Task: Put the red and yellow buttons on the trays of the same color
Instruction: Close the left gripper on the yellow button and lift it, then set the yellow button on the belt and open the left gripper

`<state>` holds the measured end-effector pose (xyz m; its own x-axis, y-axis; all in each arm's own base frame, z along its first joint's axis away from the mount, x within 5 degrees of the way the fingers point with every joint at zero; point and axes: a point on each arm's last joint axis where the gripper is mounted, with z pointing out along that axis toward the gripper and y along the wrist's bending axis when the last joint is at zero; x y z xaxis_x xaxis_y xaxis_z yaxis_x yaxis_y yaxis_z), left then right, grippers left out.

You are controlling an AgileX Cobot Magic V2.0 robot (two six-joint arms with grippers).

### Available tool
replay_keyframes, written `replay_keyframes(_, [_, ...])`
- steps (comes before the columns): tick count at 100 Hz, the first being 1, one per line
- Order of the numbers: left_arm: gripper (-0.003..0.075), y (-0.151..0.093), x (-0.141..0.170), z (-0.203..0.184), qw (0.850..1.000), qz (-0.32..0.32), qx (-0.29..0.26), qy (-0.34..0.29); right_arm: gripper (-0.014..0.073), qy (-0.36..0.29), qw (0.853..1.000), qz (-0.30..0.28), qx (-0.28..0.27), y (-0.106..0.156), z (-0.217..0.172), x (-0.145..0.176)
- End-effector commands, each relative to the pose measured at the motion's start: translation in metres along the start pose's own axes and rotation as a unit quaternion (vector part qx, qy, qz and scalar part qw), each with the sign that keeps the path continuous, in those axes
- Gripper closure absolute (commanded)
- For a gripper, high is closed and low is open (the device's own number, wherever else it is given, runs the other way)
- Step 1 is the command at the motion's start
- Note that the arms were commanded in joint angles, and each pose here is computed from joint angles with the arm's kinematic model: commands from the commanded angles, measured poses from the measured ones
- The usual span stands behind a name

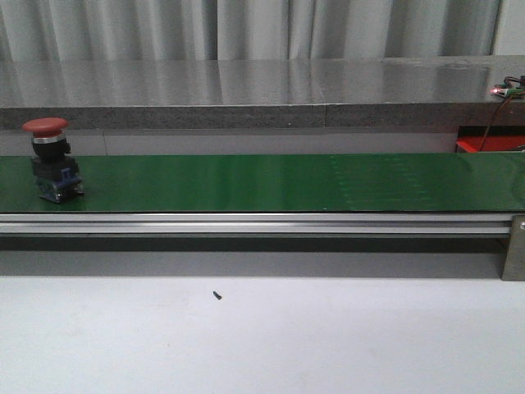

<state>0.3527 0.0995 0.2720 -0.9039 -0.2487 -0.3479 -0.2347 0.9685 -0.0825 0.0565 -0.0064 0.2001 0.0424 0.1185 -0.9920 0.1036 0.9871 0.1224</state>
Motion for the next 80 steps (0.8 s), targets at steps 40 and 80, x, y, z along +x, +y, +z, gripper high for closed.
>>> replay_keyframes(40, [0.0426,-0.03,0.007,-0.095,0.988,0.056,0.045,-0.135,0.0717,-0.057,0.998,-0.006,-0.012,0.003,-0.003,-0.015])
replay_keyframes(80, [0.074,-0.081,0.054,-0.156,0.965,0.134,0.095,-0.204,0.0717,-0.057,0.998,-0.006,-0.012,0.003,-0.003,-0.015])
